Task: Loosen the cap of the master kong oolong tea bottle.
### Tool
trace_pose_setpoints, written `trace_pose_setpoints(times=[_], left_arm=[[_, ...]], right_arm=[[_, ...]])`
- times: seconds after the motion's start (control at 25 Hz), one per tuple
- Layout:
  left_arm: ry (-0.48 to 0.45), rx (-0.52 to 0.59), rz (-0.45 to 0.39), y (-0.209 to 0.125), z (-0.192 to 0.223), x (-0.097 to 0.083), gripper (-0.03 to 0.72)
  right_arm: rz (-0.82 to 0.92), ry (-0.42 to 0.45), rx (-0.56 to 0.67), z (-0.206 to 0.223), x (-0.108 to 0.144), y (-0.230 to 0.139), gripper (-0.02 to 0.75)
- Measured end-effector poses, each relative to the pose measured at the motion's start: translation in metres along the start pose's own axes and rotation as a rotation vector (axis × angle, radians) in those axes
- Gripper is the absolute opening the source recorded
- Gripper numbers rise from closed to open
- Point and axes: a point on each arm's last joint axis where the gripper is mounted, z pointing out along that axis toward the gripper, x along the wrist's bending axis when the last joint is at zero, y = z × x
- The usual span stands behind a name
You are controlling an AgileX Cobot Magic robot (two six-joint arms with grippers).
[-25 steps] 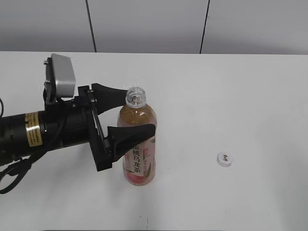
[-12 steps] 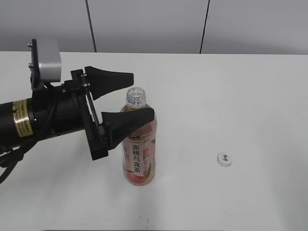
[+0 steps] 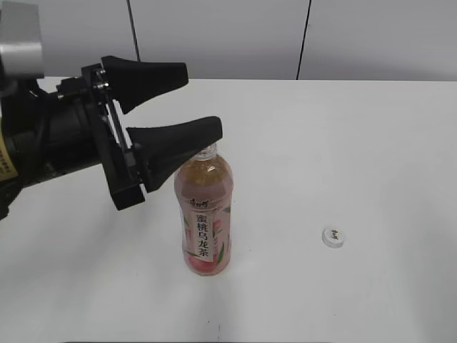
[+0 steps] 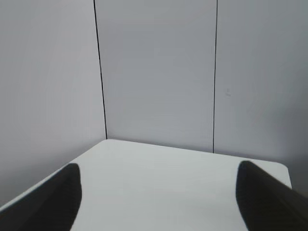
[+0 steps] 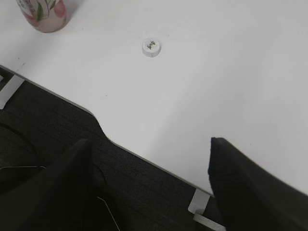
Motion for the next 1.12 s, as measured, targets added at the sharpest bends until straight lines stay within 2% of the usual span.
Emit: trace_pose_setpoints(times=[0.16,0.76,1.12], left_arm=[[-0.002,-0.043,0.005,0.020,-0.005,-0.005,0.592],[-0.013,0.084,-0.043,0.064,-0.031,-0.035,0.592],[-0.005,0.091,-0.045,0.074,-0.038,-0.042,0.587]], right_arm=[[0.000,0.000,0.000,0.000,0.000,0.000,0.566],[0.000,0.000,0.000,0.000,0.000,0.000,0.566],[0.000,0.000,0.000,0.000,0.000,0.000,0.566]])
